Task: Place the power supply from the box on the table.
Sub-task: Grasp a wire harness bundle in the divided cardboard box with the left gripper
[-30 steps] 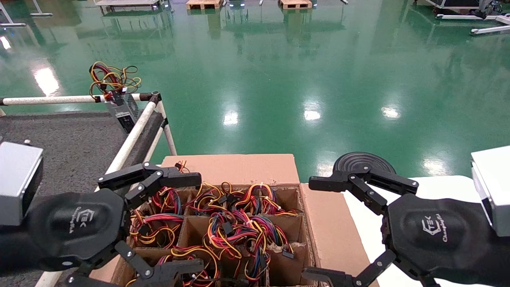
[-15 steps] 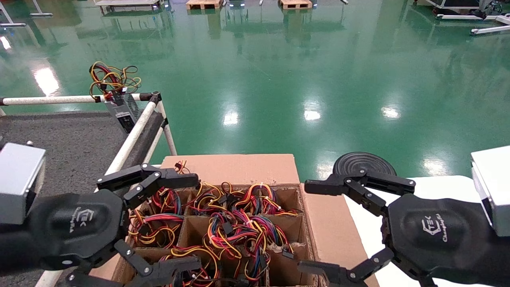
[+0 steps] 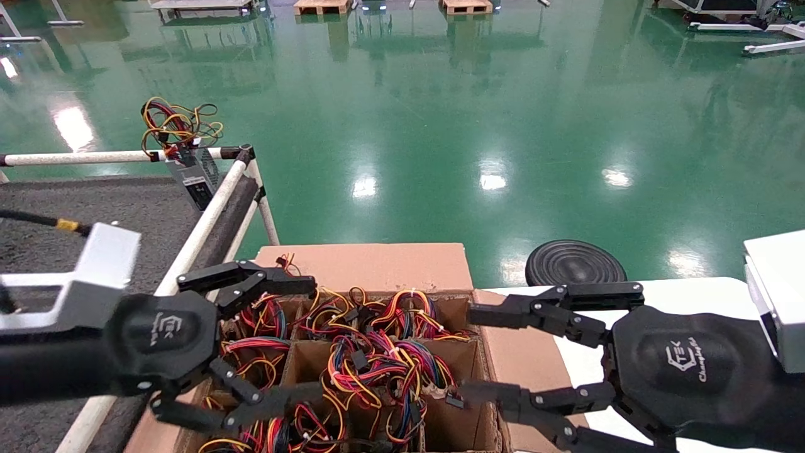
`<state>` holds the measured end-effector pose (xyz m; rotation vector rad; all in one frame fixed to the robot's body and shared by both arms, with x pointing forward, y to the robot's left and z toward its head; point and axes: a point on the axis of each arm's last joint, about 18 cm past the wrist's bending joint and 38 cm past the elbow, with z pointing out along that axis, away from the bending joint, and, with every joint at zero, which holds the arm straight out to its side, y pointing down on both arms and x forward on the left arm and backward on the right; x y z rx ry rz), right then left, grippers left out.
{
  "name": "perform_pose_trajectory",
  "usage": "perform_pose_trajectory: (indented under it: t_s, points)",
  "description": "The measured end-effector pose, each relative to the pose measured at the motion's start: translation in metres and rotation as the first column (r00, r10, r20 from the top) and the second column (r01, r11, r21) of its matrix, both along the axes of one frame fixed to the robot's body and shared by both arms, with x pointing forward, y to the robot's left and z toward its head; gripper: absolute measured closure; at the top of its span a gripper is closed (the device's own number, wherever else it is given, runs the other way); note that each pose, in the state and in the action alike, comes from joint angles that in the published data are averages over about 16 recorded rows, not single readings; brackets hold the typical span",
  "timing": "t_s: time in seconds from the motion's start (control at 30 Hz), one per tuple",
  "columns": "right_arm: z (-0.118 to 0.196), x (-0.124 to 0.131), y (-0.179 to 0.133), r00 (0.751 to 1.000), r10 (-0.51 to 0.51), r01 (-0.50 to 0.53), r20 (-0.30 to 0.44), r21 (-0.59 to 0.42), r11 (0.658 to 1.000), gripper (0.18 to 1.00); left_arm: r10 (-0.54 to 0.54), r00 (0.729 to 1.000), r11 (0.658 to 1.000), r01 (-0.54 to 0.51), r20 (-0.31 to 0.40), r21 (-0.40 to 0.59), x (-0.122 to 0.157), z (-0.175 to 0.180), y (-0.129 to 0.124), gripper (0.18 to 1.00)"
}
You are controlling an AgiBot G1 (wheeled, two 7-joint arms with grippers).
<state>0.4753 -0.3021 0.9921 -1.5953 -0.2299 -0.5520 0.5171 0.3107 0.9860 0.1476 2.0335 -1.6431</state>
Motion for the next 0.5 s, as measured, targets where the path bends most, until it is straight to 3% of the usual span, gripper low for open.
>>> perform_pose_trajectory:
  t_s: [0.1, 0.2, 0.5]
  points:
    - [0.000, 0.000, 0.000, 1.000, 0.000, 0.000, 0.000, 0.000, 1.000, 0.528, 0.023, 1.000, 0.999, -0.022, -0.004, 0.025, 0.010, 0.000, 0.002, 0.184]
    - [0.000, 0.000, 0.000, 1.000, 0.000, 0.000, 0.000, 0.000, 1.000, 0.631, 0.043, 0.999, 0.998, -0.042, -0.009, 0.048, 0.019, 0.001, 0.005, 0.184]
    - [0.000, 0.000, 0.000, 1.000, 0.000, 0.000, 0.000, 0.000, 1.000, 0.783, 0.076, 0.997, 0.992, -0.073, -0.024, 0.103, 0.040, 0.001, 0.007, 0.184]
